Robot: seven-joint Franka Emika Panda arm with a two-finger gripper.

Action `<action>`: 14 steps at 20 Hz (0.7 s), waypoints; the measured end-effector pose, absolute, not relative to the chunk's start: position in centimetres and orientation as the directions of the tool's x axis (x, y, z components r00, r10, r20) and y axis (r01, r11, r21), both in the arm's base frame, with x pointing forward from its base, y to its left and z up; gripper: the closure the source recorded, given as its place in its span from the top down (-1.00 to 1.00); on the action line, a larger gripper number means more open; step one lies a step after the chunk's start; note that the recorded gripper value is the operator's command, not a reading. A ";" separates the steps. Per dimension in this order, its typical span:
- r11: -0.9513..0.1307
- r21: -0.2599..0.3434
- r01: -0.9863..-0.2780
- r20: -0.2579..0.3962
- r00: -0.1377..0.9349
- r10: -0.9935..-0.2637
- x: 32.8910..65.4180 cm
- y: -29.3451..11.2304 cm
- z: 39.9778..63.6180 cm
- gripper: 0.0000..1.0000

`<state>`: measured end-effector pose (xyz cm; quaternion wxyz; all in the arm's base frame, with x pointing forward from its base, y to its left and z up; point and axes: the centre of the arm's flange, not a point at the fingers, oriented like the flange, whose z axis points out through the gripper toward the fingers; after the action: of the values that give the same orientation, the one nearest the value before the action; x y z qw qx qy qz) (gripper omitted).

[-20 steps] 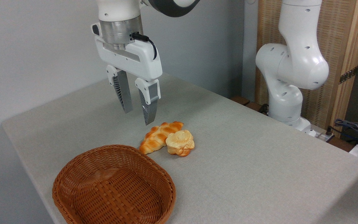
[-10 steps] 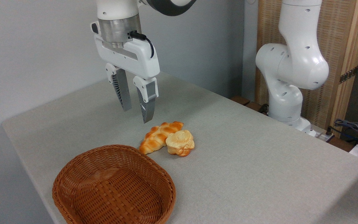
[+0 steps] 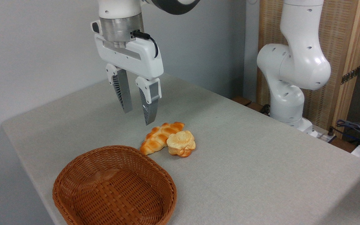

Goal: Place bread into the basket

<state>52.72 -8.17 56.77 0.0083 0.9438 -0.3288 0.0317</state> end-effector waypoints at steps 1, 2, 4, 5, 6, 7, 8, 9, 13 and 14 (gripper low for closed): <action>-0.788 -0.003 -0.616 0.063 0.786 -0.615 52.7 -7.8 56.7 1.00; -0.790 0.002 -0.613 0.055 0.789 -0.612 52.7 -7.6 56.4 1.00; -0.791 0.011 -0.612 0.040 0.790 -0.612 52.6 -7.5 55.7 1.00; -0.790 0.017 -0.612 0.029 0.790 -0.612 52.4 -7.5 55.1 1.00; -0.790 0.021 -0.612 0.022 0.791 -0.612 52.4 -7.5 54.7 1.00; -0.790 0.030 -0.613 0.007 0.790 -0.613 52.2 -7.5 53.9 1.00; -0.786 0.038 -0.617 -0.007 0.787 -0.617 52.0 -7.5 53.1 1.00; -0.779 0.047 -0.625 -0.021 0.779 -0.626 51.8 -7.5 52.3 1.00; -0.731 0.072 -0.679 -0.052 0.729 -0.683 51.1 -7.6 50.3 1.00; -0.723 0.074 -0.687 -0.053 0.721 -0.691 51.1 -7.6 50.2 1.00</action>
<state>51.08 -7.60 50.19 0.0243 0.9274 -0.3713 -0.0383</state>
